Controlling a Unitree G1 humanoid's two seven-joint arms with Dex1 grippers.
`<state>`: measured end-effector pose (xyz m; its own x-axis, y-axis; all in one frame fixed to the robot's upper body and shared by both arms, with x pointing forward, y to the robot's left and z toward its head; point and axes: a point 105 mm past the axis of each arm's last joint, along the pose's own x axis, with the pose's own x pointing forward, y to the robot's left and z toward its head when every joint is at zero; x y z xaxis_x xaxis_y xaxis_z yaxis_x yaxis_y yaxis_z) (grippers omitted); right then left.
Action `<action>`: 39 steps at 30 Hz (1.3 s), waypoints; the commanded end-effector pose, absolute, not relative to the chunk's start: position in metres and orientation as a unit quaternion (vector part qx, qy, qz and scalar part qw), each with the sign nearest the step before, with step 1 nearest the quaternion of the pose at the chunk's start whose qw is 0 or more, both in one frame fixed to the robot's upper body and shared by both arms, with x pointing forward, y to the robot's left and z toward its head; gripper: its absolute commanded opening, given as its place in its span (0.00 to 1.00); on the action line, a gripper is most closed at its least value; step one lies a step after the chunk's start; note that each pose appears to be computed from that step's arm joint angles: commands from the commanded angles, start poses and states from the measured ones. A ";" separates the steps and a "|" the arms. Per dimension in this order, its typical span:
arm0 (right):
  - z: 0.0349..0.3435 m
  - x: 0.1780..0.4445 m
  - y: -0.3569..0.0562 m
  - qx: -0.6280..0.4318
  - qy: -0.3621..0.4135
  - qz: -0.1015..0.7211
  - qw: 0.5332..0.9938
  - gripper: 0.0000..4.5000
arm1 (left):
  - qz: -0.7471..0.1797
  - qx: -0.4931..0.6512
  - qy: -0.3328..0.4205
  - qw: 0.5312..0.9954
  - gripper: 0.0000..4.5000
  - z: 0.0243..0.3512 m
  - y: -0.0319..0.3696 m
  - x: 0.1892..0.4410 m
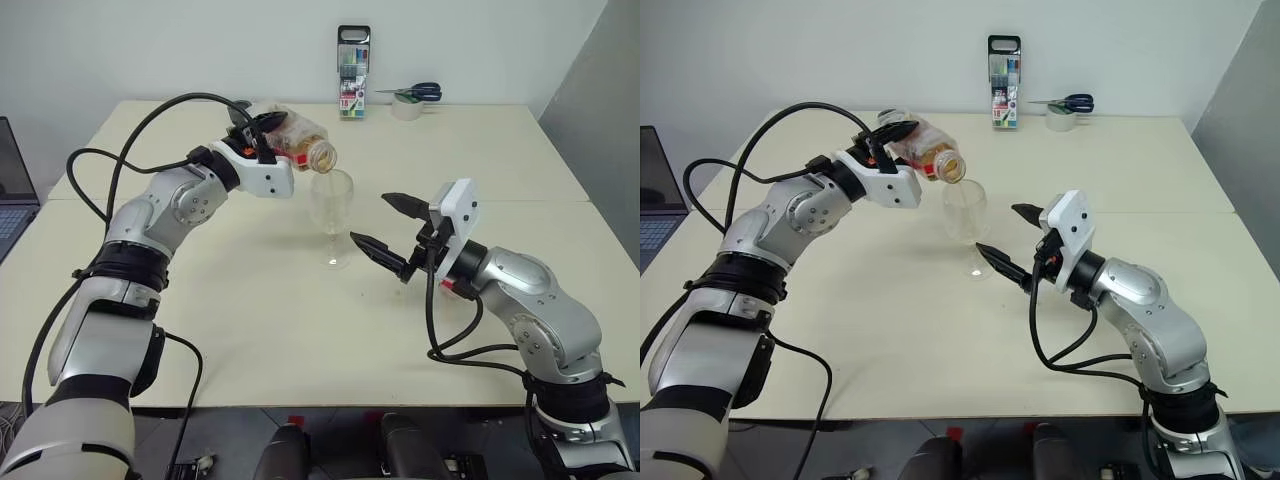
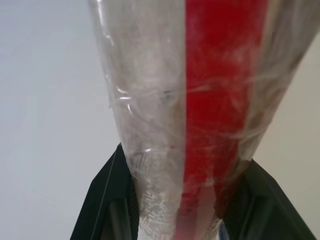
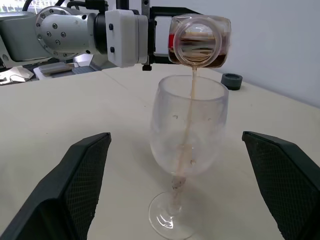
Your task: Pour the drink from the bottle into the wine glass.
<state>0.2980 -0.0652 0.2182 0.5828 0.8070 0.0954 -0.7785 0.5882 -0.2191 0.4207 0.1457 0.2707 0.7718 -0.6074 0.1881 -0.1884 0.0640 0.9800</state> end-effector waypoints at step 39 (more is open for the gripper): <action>0.228 0.277 -0.064 -0.070 -0.125 0.466 0.873 1.00 | -0.112 0.687 -0.349 0.628 0.37 0.308 0.147 0.422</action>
